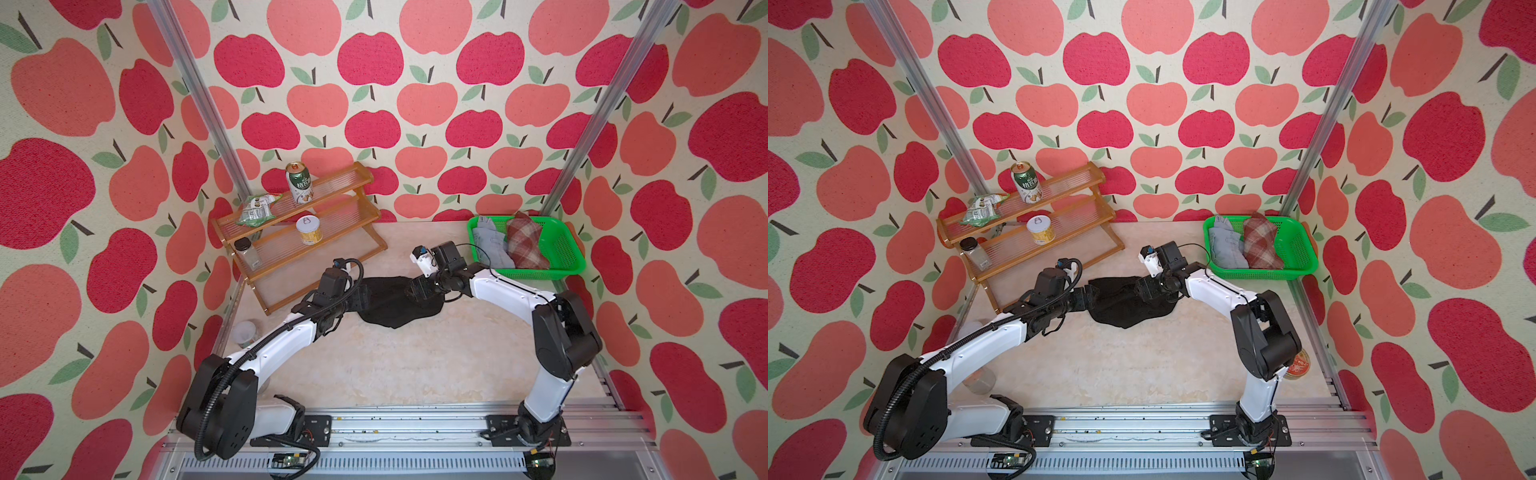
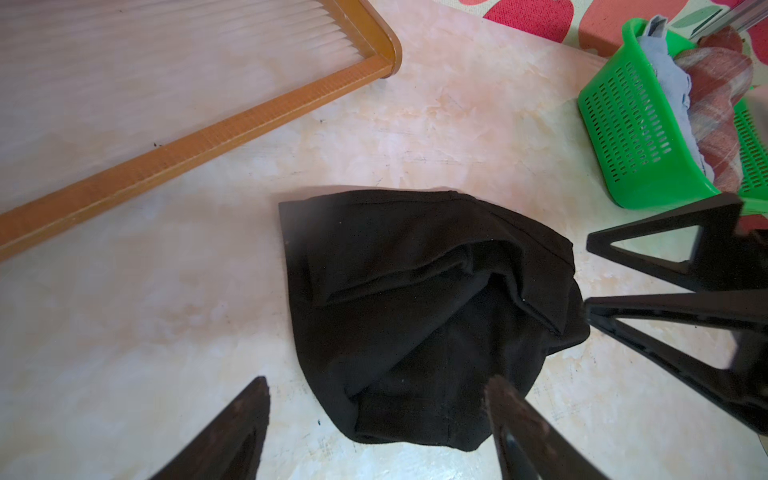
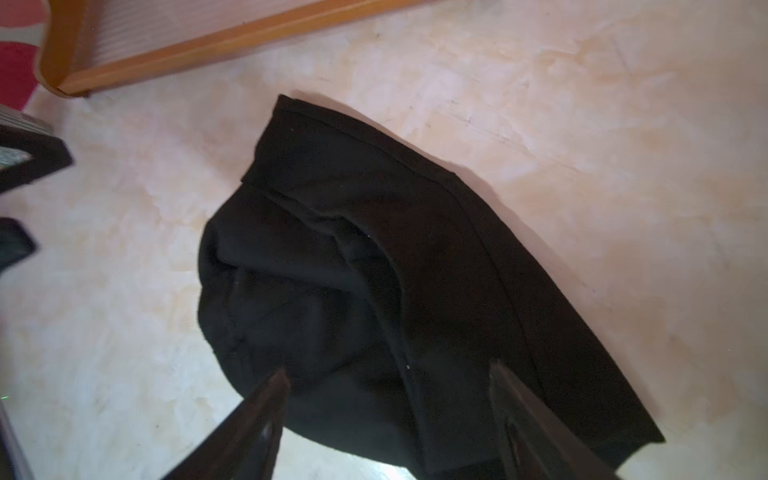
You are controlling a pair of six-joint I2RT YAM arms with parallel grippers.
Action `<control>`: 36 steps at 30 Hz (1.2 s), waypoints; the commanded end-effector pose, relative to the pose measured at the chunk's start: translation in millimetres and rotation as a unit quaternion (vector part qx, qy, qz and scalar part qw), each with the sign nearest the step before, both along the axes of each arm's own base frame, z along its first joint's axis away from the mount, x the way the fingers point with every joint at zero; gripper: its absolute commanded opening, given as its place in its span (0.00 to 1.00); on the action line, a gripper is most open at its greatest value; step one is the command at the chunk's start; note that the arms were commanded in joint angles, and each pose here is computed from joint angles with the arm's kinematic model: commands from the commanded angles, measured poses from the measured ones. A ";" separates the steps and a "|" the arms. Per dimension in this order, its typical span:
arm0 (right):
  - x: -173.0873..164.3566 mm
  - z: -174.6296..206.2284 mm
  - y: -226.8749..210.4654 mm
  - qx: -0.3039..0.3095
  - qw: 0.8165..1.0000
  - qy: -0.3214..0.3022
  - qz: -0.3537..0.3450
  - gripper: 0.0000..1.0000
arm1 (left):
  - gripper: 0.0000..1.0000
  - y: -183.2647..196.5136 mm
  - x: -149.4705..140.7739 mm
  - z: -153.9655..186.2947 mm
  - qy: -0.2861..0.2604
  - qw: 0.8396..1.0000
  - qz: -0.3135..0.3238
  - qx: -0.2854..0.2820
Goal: Roll up the skirts
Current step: Flatten out the skirt at the center of the board.
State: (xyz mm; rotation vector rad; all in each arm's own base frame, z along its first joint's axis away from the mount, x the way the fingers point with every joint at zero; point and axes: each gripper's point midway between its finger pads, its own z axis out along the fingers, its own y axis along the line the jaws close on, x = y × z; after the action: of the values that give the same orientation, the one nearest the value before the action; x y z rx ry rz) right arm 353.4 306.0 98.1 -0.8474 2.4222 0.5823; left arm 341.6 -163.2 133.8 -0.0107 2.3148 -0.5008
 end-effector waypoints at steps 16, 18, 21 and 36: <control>12.3 -79.0 -4.2 -0.138 0.990 -0.013 -0.028 0.65 | 0.84 9.0 6.0 -5.4 0.006 1.000 0.016 -0.010; 15.8 -80.4 -9.5 -0.148 0.988 -0.015 -0.044 0.51 | 0.84 9.7 5.7 -6.4 0.007 1.000 0.017 -0.010; 20.6 -67.8 -15.5 -0.138 0.988 -0.023 -0.066 0.18 | 0.84 12.3 4.5 -7.9 0.008 1.000 0.020 -0.009; -6.4 69.1 11.7 0.017 0.999 -0.040 0.003 0.16 | 0.86 -8.3 -1.0 27.7 -0.098 0.992 -0.054 -0.060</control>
State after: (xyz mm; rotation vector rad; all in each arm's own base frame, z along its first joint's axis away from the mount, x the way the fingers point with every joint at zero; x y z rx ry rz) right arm 357.5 318.5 157.2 -0.8199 2.3062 0.5058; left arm 336.5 -158.0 148.6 0.0331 2.1712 -0.5864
